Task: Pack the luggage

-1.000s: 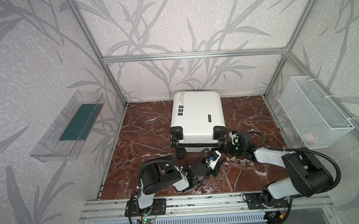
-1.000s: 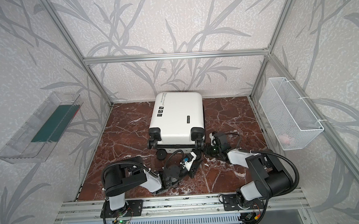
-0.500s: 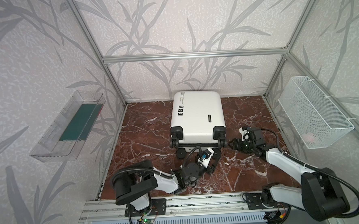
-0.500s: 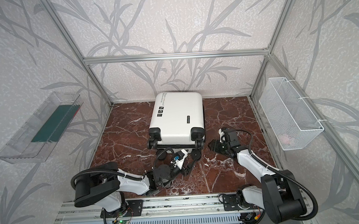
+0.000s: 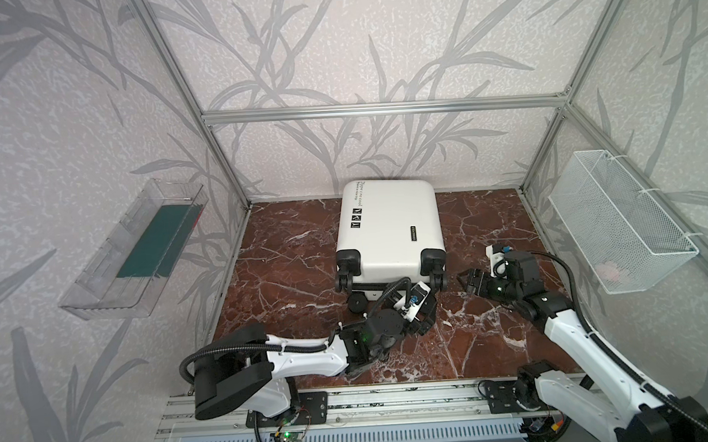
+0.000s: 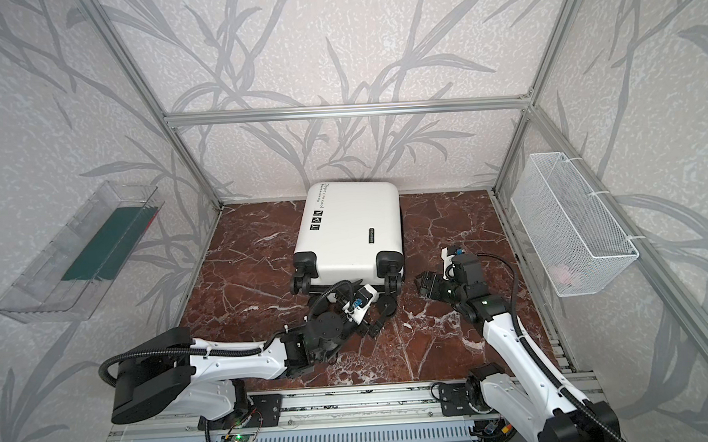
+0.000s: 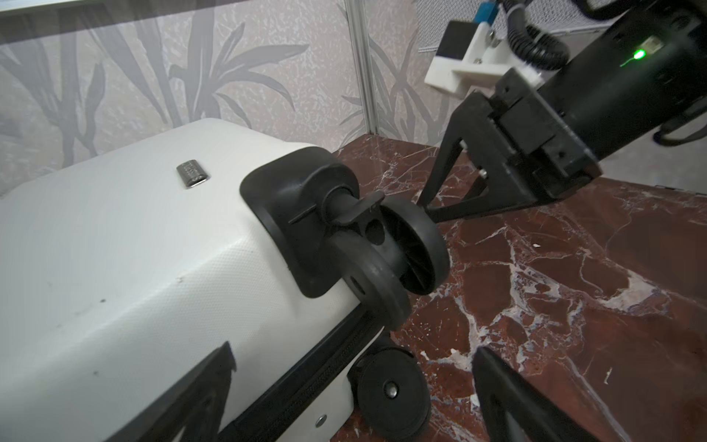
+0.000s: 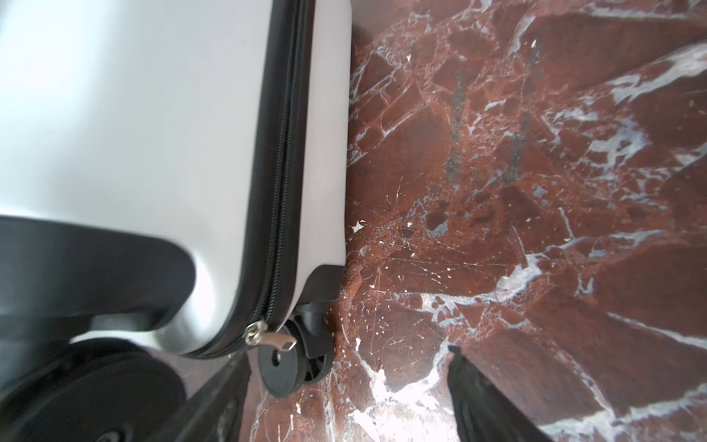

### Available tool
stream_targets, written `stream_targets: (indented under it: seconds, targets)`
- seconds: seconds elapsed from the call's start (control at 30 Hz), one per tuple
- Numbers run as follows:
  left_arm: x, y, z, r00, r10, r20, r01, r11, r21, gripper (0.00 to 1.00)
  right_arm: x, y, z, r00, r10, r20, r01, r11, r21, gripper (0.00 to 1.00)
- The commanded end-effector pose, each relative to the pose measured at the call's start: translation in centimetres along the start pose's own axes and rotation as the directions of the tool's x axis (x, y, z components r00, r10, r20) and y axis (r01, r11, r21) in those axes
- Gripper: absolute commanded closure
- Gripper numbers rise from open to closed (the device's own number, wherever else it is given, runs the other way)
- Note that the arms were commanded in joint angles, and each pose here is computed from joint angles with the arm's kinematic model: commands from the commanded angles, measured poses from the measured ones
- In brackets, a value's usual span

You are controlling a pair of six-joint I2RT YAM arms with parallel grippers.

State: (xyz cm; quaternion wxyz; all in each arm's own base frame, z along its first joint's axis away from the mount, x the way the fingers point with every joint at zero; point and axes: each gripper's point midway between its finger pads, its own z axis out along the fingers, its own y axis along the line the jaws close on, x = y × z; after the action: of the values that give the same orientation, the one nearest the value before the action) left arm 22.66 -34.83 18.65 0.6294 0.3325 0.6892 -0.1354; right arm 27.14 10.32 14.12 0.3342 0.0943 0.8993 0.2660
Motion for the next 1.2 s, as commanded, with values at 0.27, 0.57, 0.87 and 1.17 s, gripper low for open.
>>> stream_targets:
  seconds: [0.27,0.57,0.87,1.17]
  targets:
    - [-0.7,3.8,-0.7,0.994,0.080,-0.071,-0.089,0.989,-0.123,0.01,1.1,2.5,-0.5,0.996,0.072,-0.060,-0.080,0.986,-0.146,0.20]
    - [0.3,2.9,-1.0,0.998,0.043,-0.056,-0.046,0.997,-0.060,0.01,2.1,2.4,0.3,0.992,0.112,-0.057,-0.119,0.981,-0.151,0.20]
    - [0.4,0.3,-0.2,0.998,0.027,-0.049,-0.024,0.998,0.060,0.01,2.1,5.6,1.6,0.996,0.041,-0.074,-0.055,0.981,-0.186,0.22]
    - [-0.3,-0.8,1.8,0.999,0.030,-0.021,-0.028,0.998,0.061,0.01,2.4,5.9,1.7,0.995,-0.027,-0.091,0.012,0.988,-0.155,0.24]
